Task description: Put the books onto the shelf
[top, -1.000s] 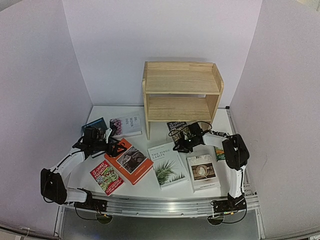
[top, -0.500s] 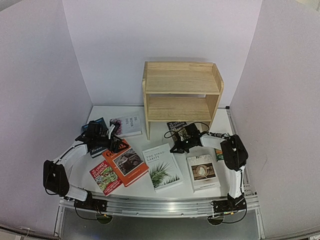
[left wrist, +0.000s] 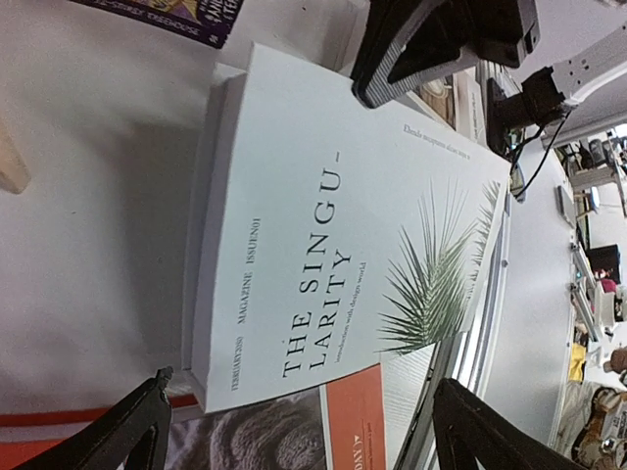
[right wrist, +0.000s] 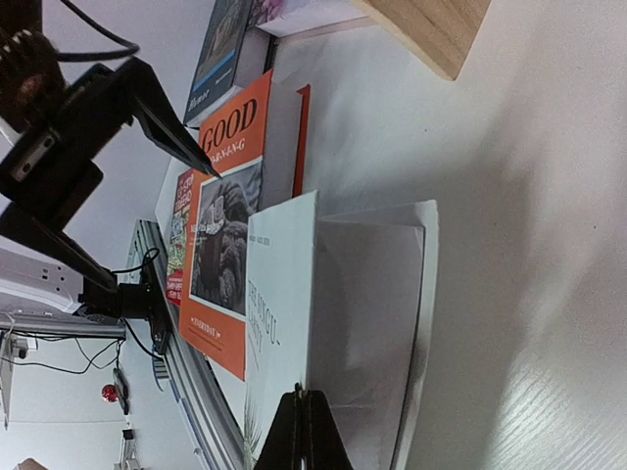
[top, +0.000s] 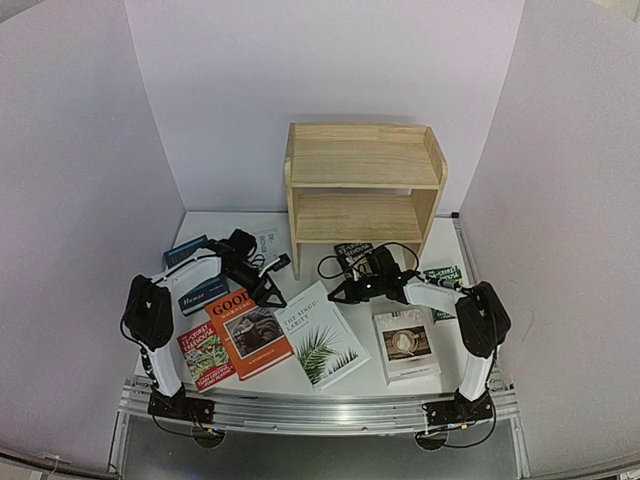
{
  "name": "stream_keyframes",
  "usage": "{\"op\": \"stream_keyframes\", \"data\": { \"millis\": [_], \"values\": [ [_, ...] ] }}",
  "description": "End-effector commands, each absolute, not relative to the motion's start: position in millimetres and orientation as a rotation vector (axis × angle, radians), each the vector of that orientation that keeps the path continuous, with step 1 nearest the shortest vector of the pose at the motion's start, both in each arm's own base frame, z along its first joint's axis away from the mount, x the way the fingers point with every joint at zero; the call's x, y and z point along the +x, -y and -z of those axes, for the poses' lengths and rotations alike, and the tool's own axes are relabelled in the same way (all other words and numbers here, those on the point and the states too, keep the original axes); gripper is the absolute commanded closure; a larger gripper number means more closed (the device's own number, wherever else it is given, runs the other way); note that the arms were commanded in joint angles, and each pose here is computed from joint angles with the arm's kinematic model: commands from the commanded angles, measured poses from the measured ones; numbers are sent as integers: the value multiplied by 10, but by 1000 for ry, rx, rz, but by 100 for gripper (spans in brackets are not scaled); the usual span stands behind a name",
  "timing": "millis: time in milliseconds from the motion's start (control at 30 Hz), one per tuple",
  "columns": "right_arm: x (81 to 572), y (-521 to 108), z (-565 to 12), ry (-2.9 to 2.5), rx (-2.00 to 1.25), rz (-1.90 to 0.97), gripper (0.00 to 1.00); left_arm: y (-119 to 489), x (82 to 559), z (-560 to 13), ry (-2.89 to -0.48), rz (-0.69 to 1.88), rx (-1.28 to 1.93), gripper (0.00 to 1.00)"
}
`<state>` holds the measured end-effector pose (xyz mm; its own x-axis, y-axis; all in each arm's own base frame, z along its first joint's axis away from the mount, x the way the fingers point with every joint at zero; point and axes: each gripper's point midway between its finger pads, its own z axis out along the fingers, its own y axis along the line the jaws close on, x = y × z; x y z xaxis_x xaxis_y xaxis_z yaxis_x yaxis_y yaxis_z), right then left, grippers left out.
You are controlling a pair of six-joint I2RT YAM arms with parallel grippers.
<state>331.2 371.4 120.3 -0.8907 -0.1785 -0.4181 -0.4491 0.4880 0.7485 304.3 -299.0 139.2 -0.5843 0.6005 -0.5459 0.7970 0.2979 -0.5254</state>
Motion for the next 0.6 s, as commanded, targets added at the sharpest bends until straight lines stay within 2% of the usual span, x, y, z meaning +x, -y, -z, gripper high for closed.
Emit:
{"op": "stream_keyframes", "data": {
  "millis": [0, 133, 267, 367, 433, 500, 533, 567],
  "values": [
    [3415, -3783, -1452, -2313, -583, -1372, 100, 3218, 3180, -1327, -2231, 1153, 1344, 10],
    [3443, -3810, -1480, -2294, -593, -1379, 100, 3369, 3217, -1217, -2189, 1165, 1385, 17],
    [3451, -3816, -1493, -2285, -596, -1379, 100, 3438, 3274, -1099, -2213, 1186, 1363, 32],
    [3458, -3819, -1492, -2283, -593, -1379, 100, 3448, 3251, -1148, -2194, 1211, 1363, 52],
    [3473, -3822, -1495, -2281, -591, -1373, 100, 3447, 3234, -1200, -2189, 1218, 1365, 76],
    [3499, -3830, -1494, -2279, -589, -1367, 100, 3447, 3211, -1267, -2184, 1230, 1369, 95],
    [3515, -3838, -1492, -2278, -587, -1366, 100, 3444, 3180, -1305, -2183, 1248, 1373, 100],
    [3529, -3845, -1486, -2279, -584, -1365, 100, 3442, 3143, -1333, -2181, 1271, 1375, 100]
  ]
}}
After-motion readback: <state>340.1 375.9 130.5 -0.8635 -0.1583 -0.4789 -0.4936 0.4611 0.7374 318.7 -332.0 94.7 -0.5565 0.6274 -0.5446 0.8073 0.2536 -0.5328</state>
